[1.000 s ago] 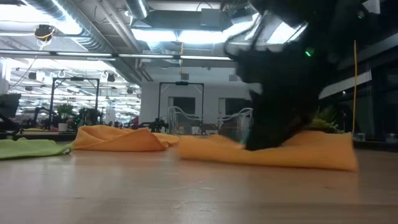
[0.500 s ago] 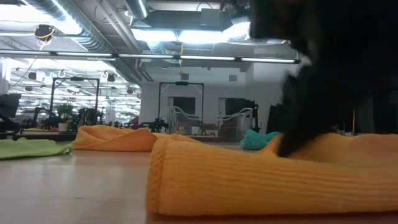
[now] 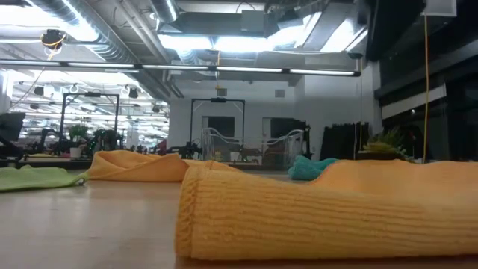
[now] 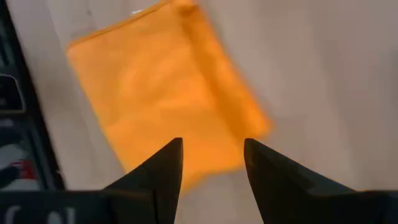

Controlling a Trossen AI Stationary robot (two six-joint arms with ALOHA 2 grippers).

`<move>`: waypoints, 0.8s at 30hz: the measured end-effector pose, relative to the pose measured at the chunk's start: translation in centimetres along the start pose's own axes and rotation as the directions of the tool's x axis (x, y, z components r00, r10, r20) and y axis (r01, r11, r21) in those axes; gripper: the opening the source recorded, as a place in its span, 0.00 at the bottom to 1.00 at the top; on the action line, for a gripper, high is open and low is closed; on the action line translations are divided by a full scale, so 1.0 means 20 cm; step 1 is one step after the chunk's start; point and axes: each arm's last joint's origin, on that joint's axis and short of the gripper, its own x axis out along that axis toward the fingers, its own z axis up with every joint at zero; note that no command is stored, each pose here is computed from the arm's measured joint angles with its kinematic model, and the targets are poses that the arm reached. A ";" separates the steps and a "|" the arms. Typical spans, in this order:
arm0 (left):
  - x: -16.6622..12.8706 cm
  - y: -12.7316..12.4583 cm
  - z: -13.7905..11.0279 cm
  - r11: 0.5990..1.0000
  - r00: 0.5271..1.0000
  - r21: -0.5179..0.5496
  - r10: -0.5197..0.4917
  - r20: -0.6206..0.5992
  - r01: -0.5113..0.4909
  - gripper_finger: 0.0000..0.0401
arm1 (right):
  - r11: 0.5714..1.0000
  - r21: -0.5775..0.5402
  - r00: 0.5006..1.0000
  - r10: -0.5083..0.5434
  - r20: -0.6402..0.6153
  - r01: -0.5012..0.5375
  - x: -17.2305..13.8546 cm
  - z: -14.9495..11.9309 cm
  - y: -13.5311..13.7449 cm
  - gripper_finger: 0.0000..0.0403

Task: Fold microfiber towels
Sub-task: Fold the bottom orange microfiber cloth

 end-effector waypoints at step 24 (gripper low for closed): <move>0.07 0.05 0.11 1.000 0.999 0.001 -0.006 -0.033 0.006 0.32 | 0.811 0.428 0.912 0.304 0.277 -0.400 0.34 -0.51 -0.34 0.43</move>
